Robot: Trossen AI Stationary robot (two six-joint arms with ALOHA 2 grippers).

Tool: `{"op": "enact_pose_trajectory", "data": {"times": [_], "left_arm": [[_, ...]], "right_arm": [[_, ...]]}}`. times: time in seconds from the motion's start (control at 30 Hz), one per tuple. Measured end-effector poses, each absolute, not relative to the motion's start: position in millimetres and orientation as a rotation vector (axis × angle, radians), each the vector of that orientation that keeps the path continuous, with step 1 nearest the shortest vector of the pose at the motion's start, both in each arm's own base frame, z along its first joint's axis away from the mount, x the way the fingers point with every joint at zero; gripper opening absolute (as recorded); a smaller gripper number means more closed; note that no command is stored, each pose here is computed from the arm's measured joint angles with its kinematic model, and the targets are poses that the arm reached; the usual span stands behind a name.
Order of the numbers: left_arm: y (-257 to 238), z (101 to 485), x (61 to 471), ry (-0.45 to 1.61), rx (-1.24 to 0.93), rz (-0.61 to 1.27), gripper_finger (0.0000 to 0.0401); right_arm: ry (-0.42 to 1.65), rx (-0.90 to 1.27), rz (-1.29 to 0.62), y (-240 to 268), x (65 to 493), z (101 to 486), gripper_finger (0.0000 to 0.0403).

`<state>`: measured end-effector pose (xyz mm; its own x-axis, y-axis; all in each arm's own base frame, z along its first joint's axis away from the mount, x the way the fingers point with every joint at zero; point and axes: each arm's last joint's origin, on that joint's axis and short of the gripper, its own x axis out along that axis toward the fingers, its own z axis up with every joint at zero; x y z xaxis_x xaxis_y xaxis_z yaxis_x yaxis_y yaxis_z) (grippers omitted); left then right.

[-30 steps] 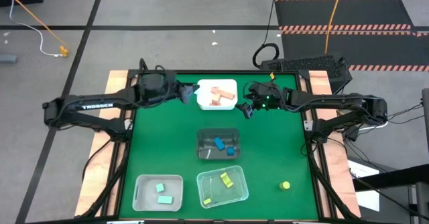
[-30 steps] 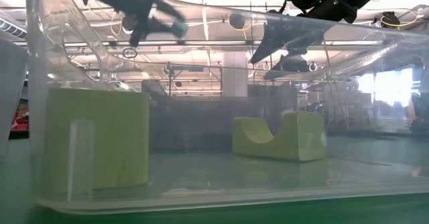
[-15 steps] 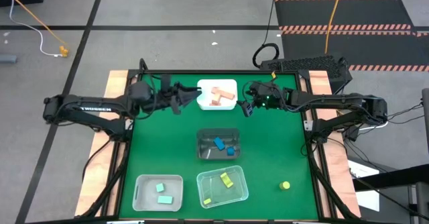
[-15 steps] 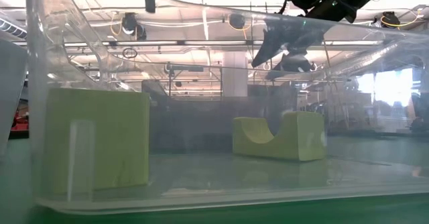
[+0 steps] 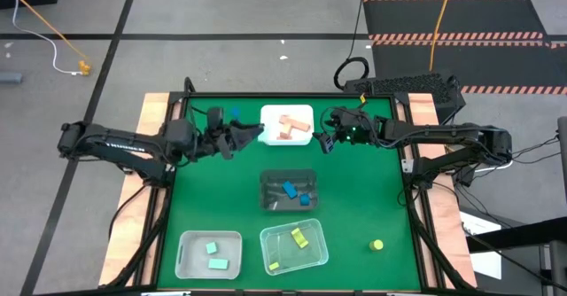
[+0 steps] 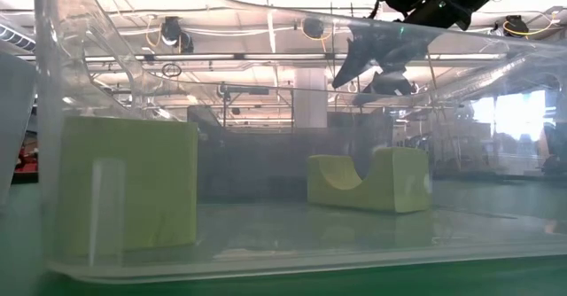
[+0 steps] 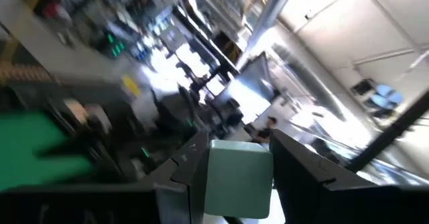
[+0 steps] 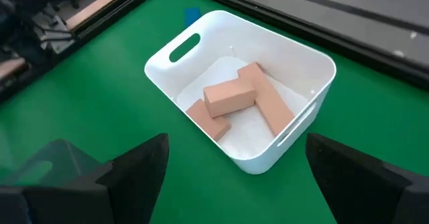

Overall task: Sort & place blocks by color
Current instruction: Put the light blue block into the gray bin

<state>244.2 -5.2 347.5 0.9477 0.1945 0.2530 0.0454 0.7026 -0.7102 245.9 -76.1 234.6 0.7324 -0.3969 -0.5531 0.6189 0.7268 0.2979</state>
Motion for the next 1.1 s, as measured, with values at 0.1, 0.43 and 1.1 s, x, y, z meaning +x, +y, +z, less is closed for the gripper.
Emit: {"op": "enact_pose_trajectory", "data": {"times": [0.1, 0.43, 1.1], "left_arm": [[-24, 344, 244, -0.251, -0.892, 0.005, 0.0130], [-98, 314, 226, 0.127, -1.341, -0.009, 0.0130], [-158, 235, 155, 1.253, -1.732, 0.660, 0.0130]], "right_arm": [[0.470, 0.533, -0.594, -76, 246, 235, 0.0338], [0.468, 0.542, -0.596, -76, 246, 235, 0.0338], [0.466, 0.543, -0.595, -76, 246, 235, 0.0338]]}}
